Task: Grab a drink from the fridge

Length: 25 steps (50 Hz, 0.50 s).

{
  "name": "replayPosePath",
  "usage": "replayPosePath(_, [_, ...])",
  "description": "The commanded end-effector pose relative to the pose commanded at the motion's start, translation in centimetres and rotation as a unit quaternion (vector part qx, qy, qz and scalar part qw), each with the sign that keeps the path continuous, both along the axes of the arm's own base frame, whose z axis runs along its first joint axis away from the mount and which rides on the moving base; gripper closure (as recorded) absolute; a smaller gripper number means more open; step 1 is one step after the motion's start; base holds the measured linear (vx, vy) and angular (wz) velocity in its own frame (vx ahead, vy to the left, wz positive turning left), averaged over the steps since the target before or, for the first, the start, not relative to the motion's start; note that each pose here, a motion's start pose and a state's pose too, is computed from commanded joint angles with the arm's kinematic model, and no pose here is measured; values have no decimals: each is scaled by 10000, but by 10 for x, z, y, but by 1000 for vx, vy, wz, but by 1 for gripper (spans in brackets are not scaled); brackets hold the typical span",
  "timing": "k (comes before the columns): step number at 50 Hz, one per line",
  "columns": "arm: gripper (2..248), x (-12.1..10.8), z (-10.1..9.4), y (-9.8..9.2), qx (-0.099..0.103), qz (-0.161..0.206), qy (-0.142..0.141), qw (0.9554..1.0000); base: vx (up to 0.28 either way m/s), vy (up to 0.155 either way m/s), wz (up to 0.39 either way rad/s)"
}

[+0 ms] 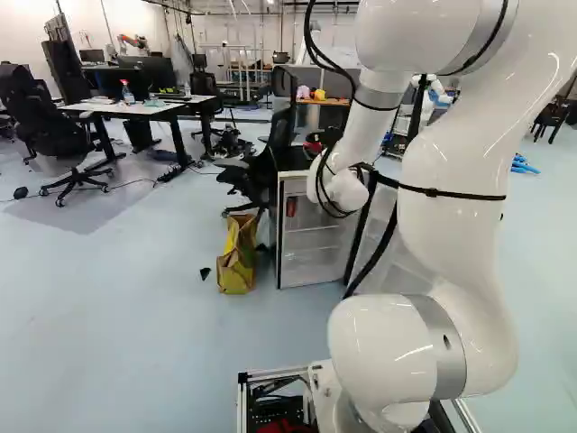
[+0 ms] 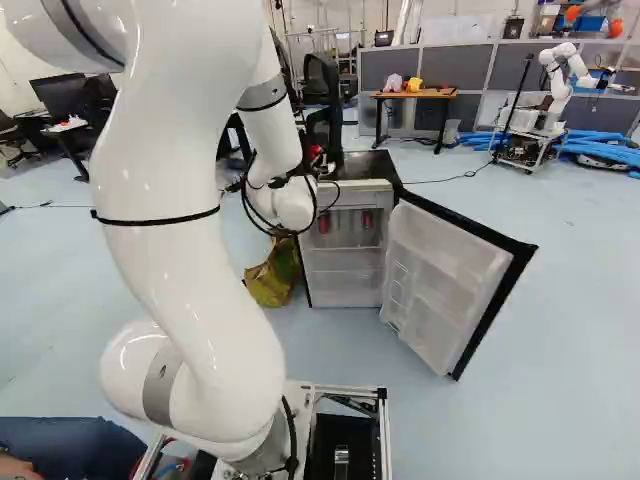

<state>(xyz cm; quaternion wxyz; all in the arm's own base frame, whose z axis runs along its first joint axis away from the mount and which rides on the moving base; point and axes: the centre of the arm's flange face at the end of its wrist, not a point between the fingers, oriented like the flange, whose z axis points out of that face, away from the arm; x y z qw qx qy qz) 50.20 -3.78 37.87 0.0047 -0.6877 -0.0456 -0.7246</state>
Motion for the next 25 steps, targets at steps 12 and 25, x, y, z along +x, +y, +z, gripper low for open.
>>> replayPosePath(12, [158, 26, -3, 9, -7, 111, -69, 9999, 0, 0, 0])
replayPosePath(25, [158, 53, -7, 16, -16, 193, -130, 9997, 0, 0, 0])
